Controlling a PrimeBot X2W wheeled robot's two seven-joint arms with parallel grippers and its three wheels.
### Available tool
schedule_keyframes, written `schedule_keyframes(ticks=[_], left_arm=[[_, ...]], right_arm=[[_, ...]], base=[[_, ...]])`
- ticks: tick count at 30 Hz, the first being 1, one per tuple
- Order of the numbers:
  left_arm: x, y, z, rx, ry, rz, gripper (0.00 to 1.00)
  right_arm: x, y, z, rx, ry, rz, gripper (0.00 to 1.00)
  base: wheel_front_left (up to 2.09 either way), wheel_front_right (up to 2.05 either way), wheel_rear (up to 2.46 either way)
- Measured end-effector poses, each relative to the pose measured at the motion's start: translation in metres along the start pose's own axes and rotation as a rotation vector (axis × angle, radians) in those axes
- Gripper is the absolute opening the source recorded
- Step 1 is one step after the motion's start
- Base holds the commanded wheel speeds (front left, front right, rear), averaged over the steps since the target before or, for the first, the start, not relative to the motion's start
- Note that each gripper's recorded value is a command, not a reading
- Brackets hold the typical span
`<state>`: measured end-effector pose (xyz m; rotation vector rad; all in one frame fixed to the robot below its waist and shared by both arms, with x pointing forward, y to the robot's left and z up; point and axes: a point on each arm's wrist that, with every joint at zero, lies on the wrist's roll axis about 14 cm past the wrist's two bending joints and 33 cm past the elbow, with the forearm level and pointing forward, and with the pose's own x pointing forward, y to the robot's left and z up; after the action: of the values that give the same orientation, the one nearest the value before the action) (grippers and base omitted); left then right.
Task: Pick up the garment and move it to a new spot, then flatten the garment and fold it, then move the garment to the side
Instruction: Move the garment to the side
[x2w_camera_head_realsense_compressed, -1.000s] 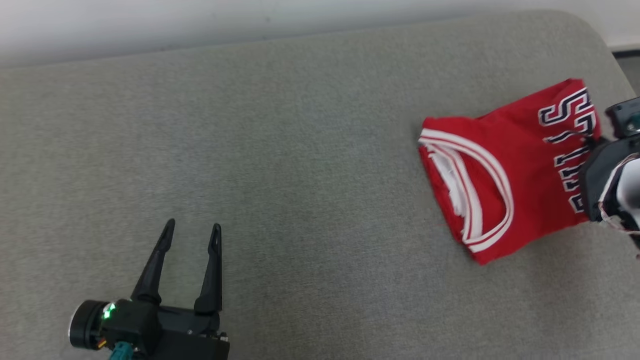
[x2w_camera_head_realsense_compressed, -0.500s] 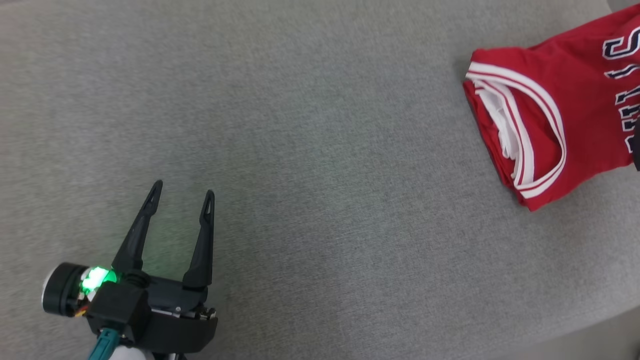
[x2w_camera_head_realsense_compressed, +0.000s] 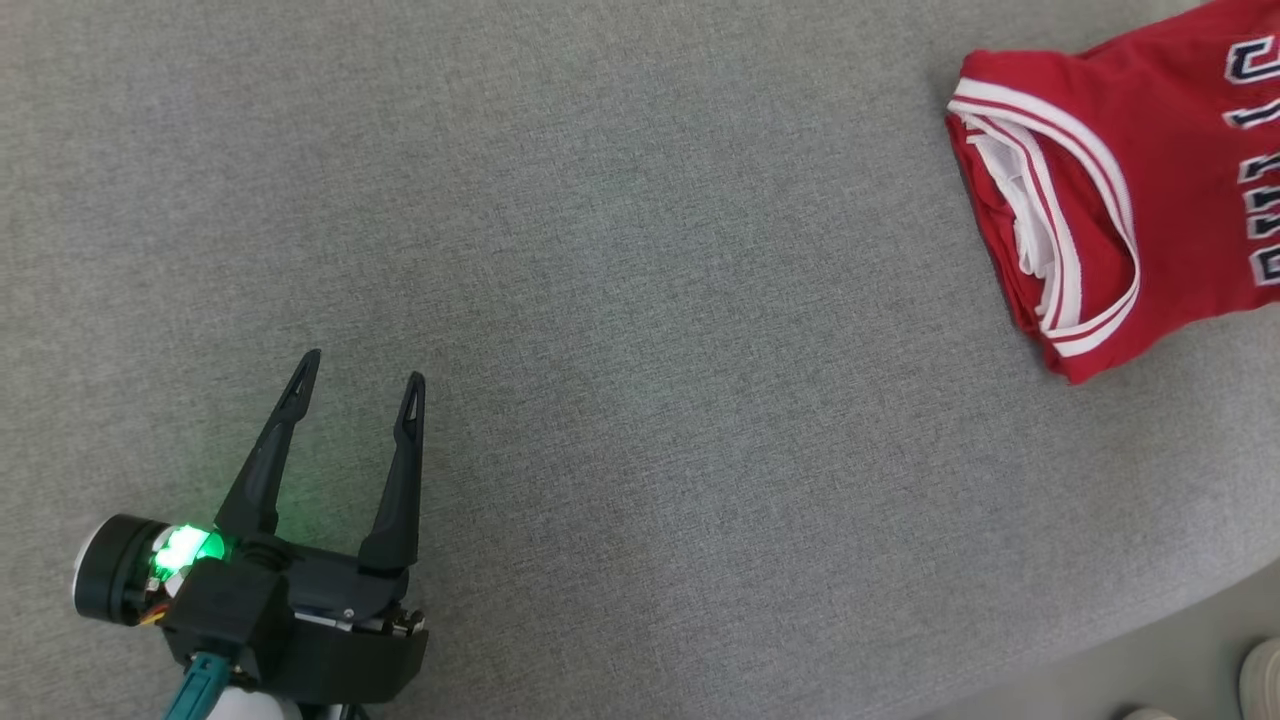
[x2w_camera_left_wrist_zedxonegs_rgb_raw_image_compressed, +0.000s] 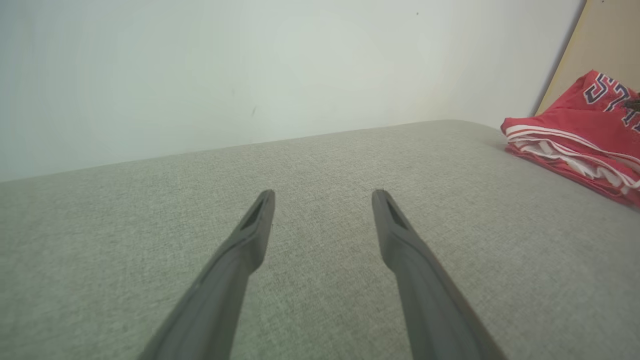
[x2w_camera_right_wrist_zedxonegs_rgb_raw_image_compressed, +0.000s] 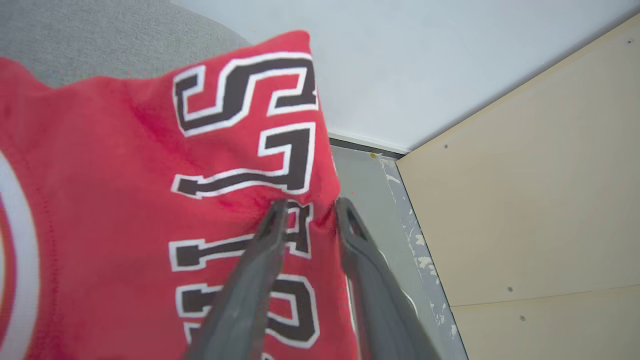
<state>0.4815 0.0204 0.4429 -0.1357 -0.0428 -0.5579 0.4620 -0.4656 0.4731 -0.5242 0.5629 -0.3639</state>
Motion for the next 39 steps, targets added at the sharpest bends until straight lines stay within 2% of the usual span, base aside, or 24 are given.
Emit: schedule_keyframes(ticks=[7,15,22,32,39], left_arm=[[-0.004,0.001,0.018,-0.011,-0.033,0.03,1.0],[-0.032,0.011,0.037,-0.012,-0.035,0.131,1.0],[-0.082,0.035,0.041,0.013,0.013,0.287,1.0],[-0.155,0.055,0.059,0.047,0.013,0.458,1.0],[-0.189,0.062,0.073,0.058,-0.02,0.525,1.0]], right_arm=[[-0.004,0.011,0.02,-0.021,-0.097,0.03,1.0],[-0.029,0.051,0.042,0.006,-0.246,0.127,1.0],[-0.07,0.094,0.064,0.143,-0.407,0.234,1.0],[-0.156,0.149,0.089,0.334,-0.618,0.41,1.0],[-0.196,0.167,0.085,0.468,-0.666,0.462,1.0]], base=[[0.0,0.0,0.0],[0.0,0.0,0.0],[0.0,0.0,0.0],[0.0,0.0,0.0],[0.0,0.0,0.0]])
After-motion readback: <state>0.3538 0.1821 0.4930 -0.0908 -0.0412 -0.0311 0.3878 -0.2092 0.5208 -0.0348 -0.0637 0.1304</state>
